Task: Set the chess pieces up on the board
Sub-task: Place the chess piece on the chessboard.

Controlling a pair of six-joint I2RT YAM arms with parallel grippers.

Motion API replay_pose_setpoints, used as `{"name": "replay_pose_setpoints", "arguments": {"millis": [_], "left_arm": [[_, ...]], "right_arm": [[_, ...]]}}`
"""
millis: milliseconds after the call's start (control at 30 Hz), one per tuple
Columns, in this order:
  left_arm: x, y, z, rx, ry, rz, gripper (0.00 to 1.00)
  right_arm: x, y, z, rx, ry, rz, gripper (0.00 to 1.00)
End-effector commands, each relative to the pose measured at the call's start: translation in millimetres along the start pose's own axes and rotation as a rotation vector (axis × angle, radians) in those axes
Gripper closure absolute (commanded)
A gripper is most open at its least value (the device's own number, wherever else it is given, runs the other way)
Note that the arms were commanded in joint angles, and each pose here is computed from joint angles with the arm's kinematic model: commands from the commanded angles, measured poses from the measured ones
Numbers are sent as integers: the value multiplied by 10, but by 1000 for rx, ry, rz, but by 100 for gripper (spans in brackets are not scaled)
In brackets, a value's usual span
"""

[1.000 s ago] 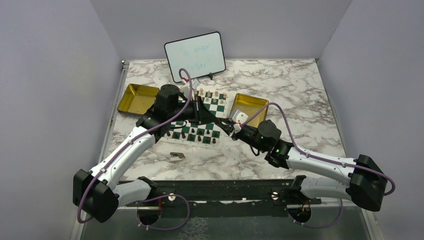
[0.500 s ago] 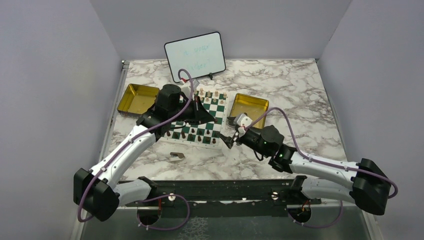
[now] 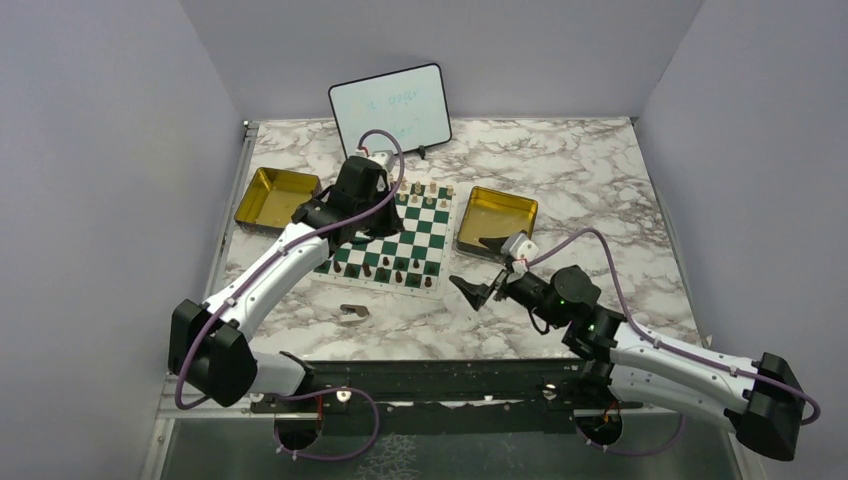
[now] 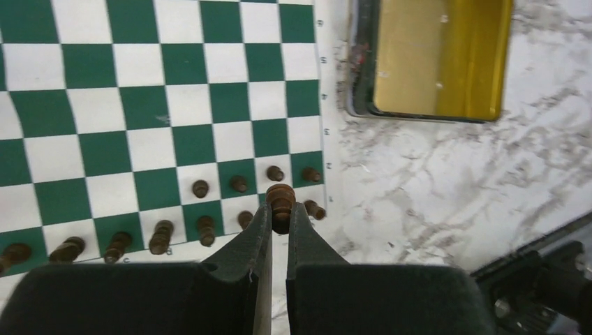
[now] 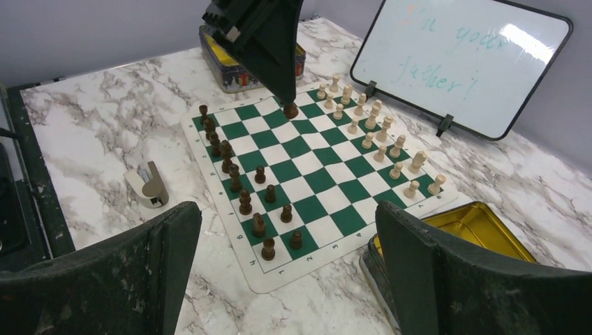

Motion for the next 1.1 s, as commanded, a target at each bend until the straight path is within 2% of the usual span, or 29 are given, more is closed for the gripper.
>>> {"name": "replay_pose_setpoints", "arguments": {"millis": [0,133,400,633,1067], "left_arm": [[137,-49,226,47,-207,-5,96],[268,-47,346,51,-296,3,95],[397,-40,628,-9,-358,53,95],[515,109,897,-65,-381,134,95],[701,245,1069,-94,-378,210,95]], "right_arm": [[-96,29,-30,53,51,37,0],[-139,8,-43,45,53,36,0],[-210,-10,-40,35,39,30,0],[-252,-30,-62,20,48,18,0],[-238,-55,-55,-1,30,10,0]]}}
Point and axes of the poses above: each gripper's point midway between its finger pads, its own x axis out along the fingers, its own z axis along the line the jaws close on, y = z × x, the point moved 7 cm from there along -x, back along the fingers, and after that the axes turned 6 degrees about -x, right-handed, at the moved point
